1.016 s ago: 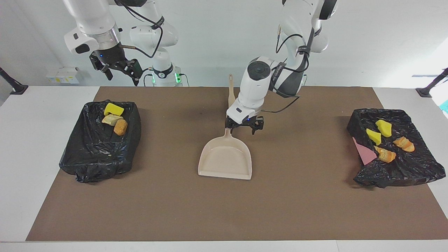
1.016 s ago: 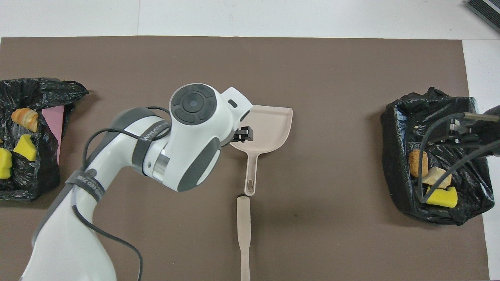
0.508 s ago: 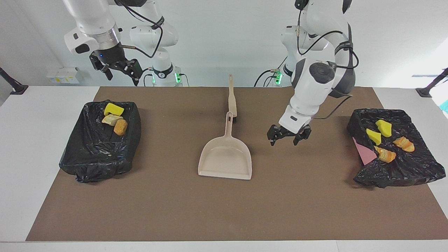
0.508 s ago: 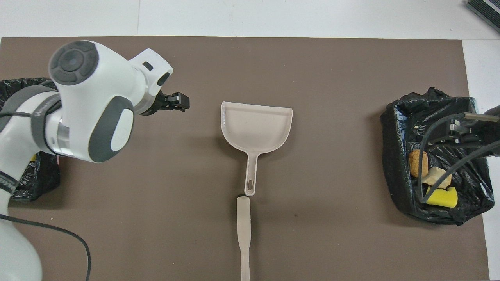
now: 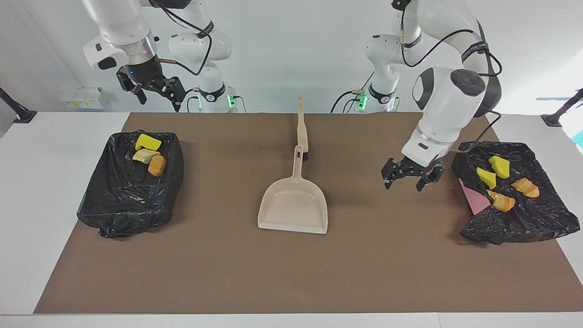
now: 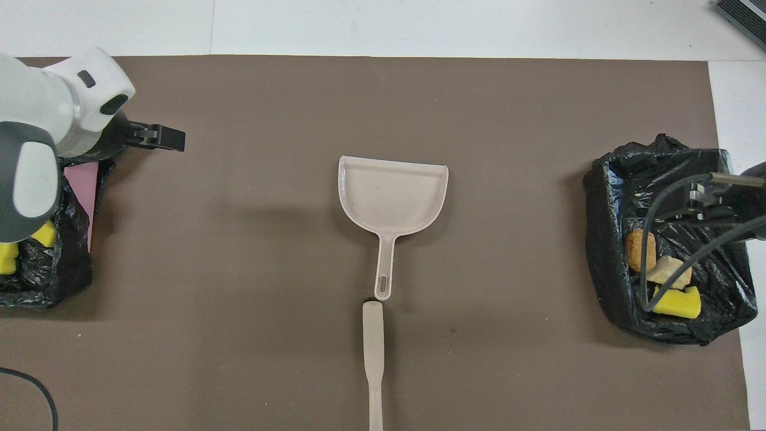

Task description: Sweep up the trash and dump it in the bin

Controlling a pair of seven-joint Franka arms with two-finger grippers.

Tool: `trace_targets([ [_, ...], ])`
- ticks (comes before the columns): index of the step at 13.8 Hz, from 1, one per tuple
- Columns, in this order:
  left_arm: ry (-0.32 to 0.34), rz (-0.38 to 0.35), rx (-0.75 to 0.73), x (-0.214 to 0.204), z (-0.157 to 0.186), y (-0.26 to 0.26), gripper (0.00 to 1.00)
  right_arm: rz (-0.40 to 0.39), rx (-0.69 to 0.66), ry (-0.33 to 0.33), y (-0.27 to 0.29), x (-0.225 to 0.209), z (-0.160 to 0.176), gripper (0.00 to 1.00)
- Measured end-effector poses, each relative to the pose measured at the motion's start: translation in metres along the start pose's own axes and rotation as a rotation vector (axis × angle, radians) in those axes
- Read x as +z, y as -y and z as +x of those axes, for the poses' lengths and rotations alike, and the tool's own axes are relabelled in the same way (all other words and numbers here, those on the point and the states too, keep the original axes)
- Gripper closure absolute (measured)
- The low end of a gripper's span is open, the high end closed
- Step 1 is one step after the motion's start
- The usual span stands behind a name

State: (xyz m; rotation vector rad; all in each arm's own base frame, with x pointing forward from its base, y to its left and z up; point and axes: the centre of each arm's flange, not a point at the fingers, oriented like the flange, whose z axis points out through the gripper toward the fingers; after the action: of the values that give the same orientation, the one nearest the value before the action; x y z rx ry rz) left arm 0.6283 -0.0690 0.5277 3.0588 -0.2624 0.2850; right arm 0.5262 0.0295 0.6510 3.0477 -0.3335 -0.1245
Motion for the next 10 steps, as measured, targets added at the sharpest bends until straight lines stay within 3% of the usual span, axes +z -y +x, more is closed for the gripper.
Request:
trace_targets([
  [3,0.033,0.055,-0.010,-0.031,-0.017,0.030,0.00,0.000,0.000,0.000,0.000,0.000,0.000,0.00],
  [10,0.161,0.059,-0.134,-0.105,-0.065,0.043,0.00,0.000,0.000,0.000,0.000,0.000,0.000,0.00],
])
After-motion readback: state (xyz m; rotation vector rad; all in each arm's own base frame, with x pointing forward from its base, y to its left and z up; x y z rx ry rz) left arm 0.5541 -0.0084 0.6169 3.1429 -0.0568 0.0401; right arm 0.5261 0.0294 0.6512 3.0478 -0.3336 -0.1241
